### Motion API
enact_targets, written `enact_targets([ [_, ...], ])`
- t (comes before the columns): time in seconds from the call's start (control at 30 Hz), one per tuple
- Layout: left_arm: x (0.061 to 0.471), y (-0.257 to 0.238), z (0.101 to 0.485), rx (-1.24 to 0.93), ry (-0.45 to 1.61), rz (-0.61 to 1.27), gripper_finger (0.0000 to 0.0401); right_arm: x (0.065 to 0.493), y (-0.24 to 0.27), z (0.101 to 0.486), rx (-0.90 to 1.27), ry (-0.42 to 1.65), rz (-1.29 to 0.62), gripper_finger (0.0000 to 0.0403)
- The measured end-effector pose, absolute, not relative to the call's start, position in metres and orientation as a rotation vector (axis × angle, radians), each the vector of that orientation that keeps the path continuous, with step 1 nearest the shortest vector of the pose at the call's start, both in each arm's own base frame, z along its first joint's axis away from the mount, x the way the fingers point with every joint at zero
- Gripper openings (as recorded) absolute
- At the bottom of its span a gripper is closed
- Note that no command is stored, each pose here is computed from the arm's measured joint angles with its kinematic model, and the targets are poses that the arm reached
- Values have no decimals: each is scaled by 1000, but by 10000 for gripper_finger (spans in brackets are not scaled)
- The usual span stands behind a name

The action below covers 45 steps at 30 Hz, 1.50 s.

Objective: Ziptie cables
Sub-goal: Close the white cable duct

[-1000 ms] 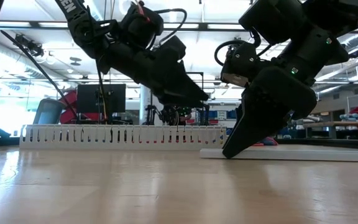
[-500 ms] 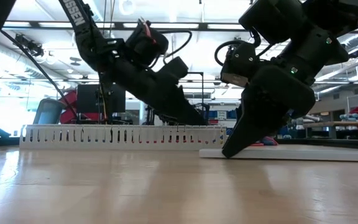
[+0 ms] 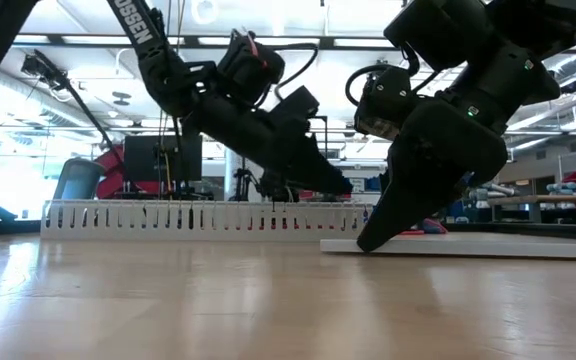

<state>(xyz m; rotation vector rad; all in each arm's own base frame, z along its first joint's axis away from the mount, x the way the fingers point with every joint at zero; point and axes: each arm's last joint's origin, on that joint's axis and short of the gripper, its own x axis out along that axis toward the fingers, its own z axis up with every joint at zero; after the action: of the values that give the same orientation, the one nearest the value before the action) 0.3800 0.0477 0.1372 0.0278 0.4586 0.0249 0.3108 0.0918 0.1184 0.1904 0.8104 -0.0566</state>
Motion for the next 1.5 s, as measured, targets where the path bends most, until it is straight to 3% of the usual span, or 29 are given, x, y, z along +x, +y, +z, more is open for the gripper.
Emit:
enact_targets([
  [0.43,377,62,113,22,573,64,337,311,92,118,189,812,-50,227],
  [0.77,384,61,110,3,486,54,313,311,92,118,195,813,-52,226],
  [1.5,398,62,107,8,458,22,311,311,92,118,196,815,-54,227],
])
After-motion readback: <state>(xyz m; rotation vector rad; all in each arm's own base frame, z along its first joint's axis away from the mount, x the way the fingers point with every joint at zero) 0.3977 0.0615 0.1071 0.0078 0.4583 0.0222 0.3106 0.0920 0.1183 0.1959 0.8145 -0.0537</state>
